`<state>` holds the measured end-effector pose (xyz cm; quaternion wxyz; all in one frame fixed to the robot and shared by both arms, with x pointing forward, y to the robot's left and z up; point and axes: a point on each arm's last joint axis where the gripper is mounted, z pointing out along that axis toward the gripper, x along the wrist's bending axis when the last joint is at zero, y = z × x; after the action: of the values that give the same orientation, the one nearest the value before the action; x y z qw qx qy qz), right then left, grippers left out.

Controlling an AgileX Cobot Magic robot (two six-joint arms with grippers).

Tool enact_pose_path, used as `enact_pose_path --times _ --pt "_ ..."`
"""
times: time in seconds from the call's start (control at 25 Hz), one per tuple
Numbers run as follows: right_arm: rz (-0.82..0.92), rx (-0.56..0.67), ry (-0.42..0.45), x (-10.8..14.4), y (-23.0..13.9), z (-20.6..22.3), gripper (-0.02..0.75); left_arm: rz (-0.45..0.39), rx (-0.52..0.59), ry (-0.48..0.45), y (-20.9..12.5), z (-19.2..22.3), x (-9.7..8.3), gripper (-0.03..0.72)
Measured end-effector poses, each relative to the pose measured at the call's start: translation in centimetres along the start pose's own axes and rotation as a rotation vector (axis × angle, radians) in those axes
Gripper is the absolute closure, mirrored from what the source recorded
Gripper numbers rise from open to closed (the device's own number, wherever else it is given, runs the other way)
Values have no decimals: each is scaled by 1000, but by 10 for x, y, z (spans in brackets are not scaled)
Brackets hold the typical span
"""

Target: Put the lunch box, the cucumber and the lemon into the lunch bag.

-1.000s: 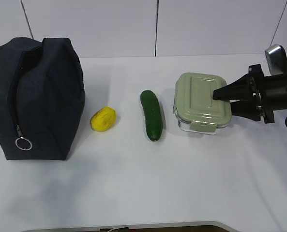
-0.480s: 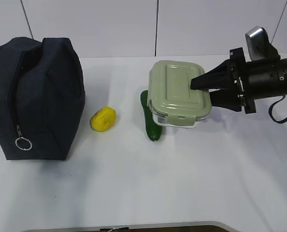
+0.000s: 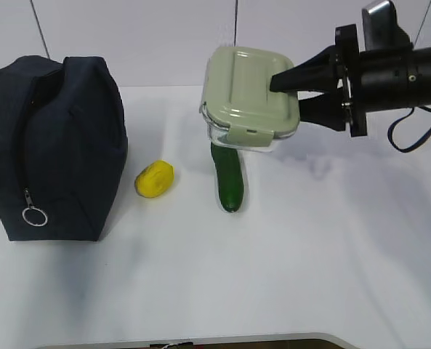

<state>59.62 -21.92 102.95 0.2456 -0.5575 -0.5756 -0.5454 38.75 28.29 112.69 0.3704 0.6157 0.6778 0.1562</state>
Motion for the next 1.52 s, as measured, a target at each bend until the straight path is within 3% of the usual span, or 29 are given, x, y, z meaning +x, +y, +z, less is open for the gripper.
enact_pose_path --times 0.28,0.56,0.96,1.52 --pt "-74 -12 41 26 18 3 347 -13 56 11 52 34 1 354" --pt "-92 -9 57 37 22 5 347 -5 120 18 82 71 7 346" --pt "-94 23 72 41 17 12 347 75 179 -52 109 119 10 344" --pt "-75 24 72 41 17 12 347 72 305 -57 121 182 25 358"
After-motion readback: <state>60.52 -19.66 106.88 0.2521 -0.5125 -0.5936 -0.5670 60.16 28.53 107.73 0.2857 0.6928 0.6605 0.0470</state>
